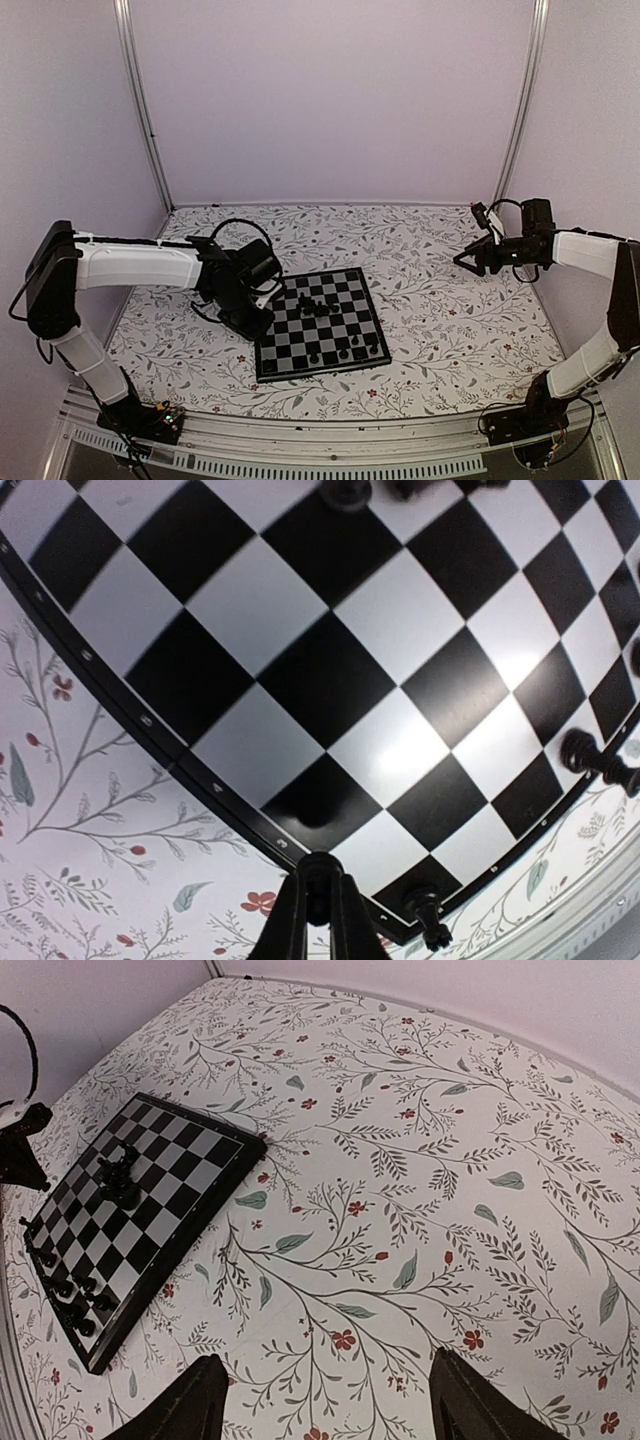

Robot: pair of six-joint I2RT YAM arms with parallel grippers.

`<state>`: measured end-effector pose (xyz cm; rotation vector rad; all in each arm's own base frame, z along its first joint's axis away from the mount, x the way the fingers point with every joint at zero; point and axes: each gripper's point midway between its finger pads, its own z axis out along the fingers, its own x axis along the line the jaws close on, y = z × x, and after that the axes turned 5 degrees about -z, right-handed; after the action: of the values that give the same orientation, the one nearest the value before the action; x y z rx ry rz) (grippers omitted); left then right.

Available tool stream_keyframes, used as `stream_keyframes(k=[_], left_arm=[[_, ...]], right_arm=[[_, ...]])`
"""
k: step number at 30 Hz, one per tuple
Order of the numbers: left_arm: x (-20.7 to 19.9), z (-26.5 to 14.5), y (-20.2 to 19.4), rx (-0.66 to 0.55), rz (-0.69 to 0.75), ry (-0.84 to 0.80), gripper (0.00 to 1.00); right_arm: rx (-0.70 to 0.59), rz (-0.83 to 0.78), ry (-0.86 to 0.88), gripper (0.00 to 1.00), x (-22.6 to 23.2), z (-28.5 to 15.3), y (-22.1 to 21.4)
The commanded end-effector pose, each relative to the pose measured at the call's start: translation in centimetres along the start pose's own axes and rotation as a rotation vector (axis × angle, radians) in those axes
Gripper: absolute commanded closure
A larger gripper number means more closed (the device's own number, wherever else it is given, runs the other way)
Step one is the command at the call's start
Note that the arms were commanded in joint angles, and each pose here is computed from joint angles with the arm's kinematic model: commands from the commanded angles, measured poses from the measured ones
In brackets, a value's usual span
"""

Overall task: Set up the chess pieces on the board
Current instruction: Place the chess piece on the chessboard, then pick up the chess piece from the chessboard.

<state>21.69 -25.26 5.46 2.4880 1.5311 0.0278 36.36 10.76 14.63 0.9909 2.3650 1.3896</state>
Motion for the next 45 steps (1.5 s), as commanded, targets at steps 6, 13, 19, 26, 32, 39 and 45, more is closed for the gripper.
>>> stream_keyframes(k=[6, 13, 19, 26, 32, 39, 45], left_arm=[[-2.3, 1.5, -1.8, 0.056, 0.051, -0.057, 0.98], [-2.6, 2.1, -2.4, 0.084, 0.059, -0.064, 0.98], [-2.6, 2.4, -2.7, 0.1, 0.057, -0.059, 0.89], [-2.8, -0.4, -0.3, 0.02, 0.072, -0.033, 0.73], [-2.9, -3.7, 3.3, -0.098, 0.096, 0.002, 0.67], [-2.5, -3.0, 9.0, -0.199, 0.049, 0.042, 0.68], [-2.0, -0.8, 11.6, -0.191, 0.017, 0.088, 0.72]], right_arm=[[-0.011, -0.023, 0.034, 0.27, 0.5, 0.2, 1.1], [-0.01, -0.027, 0.034, 0.27, 0.6, 0.2, 1.1], [-0.008, -0.023, 0.039, 0.27, 0.6, 0.2, 1.0], [-0.007, -0.024, 0.041, 0.27, 0.7, 0.2, 1.0], [-0.005, -0.022, 0.048, 0.27, 0.7, 0.3, 0.9], [0.004, -0.018, 0.049, 0.27, 0.7, 0.5, 0.7], [0.009, -0.029, 0.036, 0.27, 0.6, 0.3, 0.7]])
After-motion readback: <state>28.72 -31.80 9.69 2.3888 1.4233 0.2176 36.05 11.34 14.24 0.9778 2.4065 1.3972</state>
